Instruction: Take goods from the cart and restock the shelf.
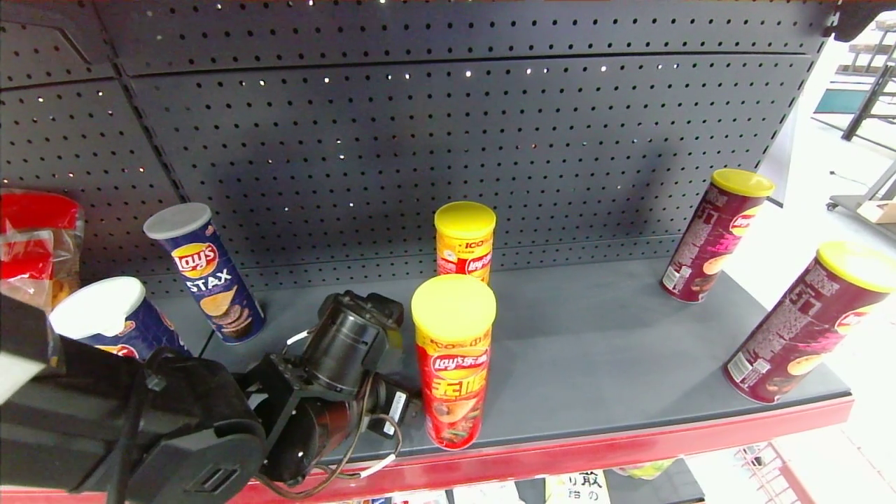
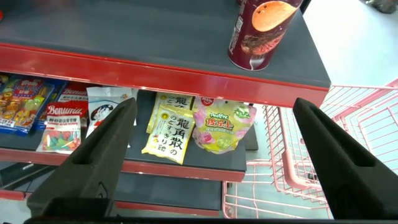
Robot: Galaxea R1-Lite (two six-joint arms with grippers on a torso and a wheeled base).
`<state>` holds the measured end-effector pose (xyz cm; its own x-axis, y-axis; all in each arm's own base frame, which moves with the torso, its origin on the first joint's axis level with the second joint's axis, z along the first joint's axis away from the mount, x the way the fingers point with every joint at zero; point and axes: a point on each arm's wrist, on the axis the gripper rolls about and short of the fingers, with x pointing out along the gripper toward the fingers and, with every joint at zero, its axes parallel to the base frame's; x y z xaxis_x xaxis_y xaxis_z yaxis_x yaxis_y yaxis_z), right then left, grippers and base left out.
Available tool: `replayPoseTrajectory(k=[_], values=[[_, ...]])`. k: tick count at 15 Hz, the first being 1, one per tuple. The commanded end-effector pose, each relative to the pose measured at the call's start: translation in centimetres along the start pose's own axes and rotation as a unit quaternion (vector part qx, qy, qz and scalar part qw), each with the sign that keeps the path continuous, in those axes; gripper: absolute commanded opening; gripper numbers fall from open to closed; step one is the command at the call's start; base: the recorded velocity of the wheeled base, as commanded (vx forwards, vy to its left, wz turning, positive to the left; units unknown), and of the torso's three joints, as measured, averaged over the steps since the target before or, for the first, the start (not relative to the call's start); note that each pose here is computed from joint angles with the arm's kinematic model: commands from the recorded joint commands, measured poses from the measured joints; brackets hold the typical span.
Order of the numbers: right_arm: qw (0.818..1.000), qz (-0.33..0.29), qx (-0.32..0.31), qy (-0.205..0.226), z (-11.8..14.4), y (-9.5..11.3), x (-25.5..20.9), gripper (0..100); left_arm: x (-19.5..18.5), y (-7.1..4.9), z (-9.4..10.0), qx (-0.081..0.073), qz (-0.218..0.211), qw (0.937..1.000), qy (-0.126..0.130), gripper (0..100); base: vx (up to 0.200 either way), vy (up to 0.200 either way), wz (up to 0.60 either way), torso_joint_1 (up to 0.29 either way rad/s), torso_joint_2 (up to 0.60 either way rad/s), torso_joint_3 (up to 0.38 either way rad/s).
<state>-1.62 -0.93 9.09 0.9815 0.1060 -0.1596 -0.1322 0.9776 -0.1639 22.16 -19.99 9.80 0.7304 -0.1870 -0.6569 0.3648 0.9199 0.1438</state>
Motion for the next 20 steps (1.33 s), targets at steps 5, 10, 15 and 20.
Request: replayPoseTrajectory(k=[5, 10, 15, 20], values=[[1.000, 0.000, 0.000, 0.001, 0.0, 0.0, 0.0, 100, 0.2, -0.2, 0.0, 0.002, -0.001, 1.0000, 0.002, 100, 0.000, 0.000, 0.00, 0.000, 0.00, 0.000], [1.000, 0.001, -0.001, 0.002, 0.0, 0.0, 0.0, 100, -0.9, 0.5, -0.1, -0.016, 0.003, 0.9999, -0.005, 100, 0.000, 0.000, 0.00, 0.000, 0.00, 0.000], [0.999, 0.020, -0.008, 0.030, 0.2, 0.1, 0.6, 100, -6.9, 2.9, 2.1, -0.060, -0.011, 0.9930, -0.101, 100, 0.000, 0.000, 0.00, 0.000, 0.00, 0.000], [0.997, 0.031, -0.016, 0.075, 0.5, 0.3, 1.4, 100, -16.7, 6.8, 0.0, -0.067, -0.041, 0.9855, -0.150, 100, 0.000, 0.000, 0.00, 0.000, 0.00, 0.000]])
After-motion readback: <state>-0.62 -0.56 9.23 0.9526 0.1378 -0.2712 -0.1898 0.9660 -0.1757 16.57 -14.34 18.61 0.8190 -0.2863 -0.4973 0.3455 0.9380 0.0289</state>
